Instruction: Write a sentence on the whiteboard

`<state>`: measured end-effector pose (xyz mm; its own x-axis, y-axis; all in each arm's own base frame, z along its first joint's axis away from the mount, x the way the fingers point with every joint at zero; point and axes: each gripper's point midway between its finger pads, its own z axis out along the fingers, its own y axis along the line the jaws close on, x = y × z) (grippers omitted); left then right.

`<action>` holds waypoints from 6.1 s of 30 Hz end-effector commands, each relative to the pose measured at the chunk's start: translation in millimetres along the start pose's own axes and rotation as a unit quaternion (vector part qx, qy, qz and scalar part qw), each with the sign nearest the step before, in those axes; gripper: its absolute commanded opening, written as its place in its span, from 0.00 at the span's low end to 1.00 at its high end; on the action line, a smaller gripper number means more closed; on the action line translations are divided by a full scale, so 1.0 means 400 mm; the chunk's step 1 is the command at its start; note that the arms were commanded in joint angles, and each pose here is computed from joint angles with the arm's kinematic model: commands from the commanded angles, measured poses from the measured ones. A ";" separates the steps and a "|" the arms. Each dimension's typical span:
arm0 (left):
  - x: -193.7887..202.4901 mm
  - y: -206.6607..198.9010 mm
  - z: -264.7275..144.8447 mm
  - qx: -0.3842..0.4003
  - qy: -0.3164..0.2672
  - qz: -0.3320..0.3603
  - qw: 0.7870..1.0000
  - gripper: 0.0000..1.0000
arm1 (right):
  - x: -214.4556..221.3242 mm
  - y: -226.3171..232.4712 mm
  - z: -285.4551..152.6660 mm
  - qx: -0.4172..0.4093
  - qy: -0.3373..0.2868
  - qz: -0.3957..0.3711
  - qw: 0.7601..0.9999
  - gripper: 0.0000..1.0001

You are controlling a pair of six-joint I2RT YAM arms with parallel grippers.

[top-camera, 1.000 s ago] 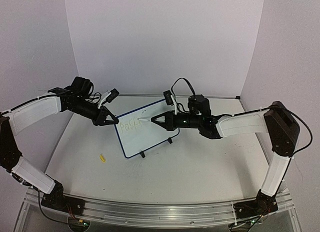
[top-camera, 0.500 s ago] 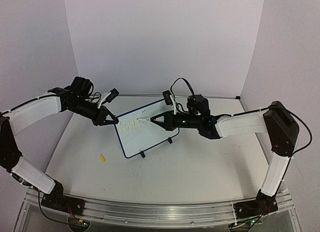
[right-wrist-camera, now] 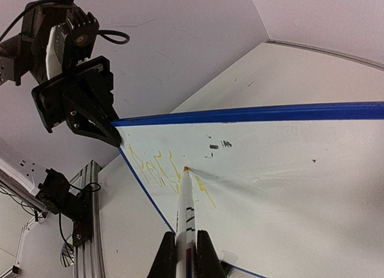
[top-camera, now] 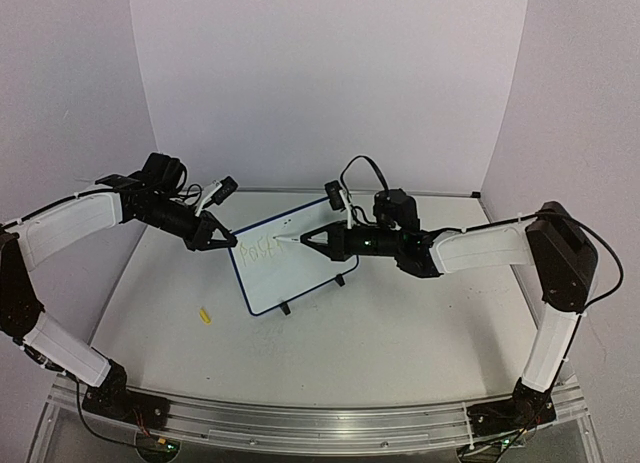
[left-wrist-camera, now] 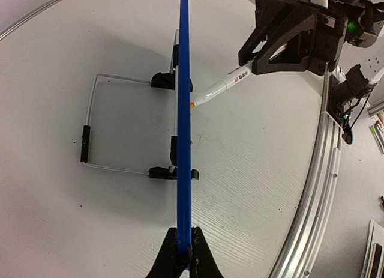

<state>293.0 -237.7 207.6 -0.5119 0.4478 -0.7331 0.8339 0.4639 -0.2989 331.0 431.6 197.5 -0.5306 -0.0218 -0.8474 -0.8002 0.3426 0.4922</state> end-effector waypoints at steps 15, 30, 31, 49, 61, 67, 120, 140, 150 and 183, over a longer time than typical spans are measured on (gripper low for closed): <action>-0.017 -0.017 -0.007 0.008 0.000 0.006 1.000 0.00 | -0.022 0.040 -0.073 0.008 -0.010 -0.025 1.000 0.00; -0.015 -0.016 -0.005 0.009 0.002 0.004 1.000 0.00 | -0.020 -0.007 -0.027 0.030 -0.007 -0.025 0.999 0.00; -0.015 -0.016 -0.005 0.008 0.001 0.004 1.000 0.00 | -0.022 -0.009 -0.025 0.031 -0.008 -0.025 0.999 0.00; -0.016 -0.016 -0.005 0.009 0.001 0.004 1.000 0.00 | -0.016 -0.036 -0.018 0.053 -0.009 -0.020 0.998 0.00; -0.017 -0.017 -0.006 0.009 0.000 0.005 1.000 0.00 | 0.053 -0.067 -0.035 0.076 0.019 -0.002 0.997 0.00; -0.017 -0.018 -0.006 0.009 0.000 0.005 1.000 0.00 | 0.064 -0.073 -0.037 0.081 0.023 0.000 0.996 0.00; -0.015 -0.016 -0.004 0.009 0.002 0.003 1.000 0.00 | -0.051 -0.002 -0.094 0.074 -0.030 -0.035 0.996 0.00; -0.014 -0.016 -0.003 0.009 0.003 0.003 1.000 0.00 | -0.056 -0.026 -0.065 0.082 -0.031 -0.031 0.996 0.00; -0.014 -0.016 -0.004 0.009 0.003 0.003 1.000 0.00 | -0.040 -0.045 -0.054 0.091 -0.025 -0.024 0.995 0.00; -0.017 -0.017 -0.005 0.010 0.001 0.003 1.000 0.00 | -0.072 0.034 -0.103 0.047 -0.046 -0.038 0.997 0.00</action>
<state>292.0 -238.6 207.7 -0.5074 0.4507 -0.7344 0.8376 0.4582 -0.2974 326.4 395.9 188.6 -0.5254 -0.0371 -0.8501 -0.7516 0.4886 0.4432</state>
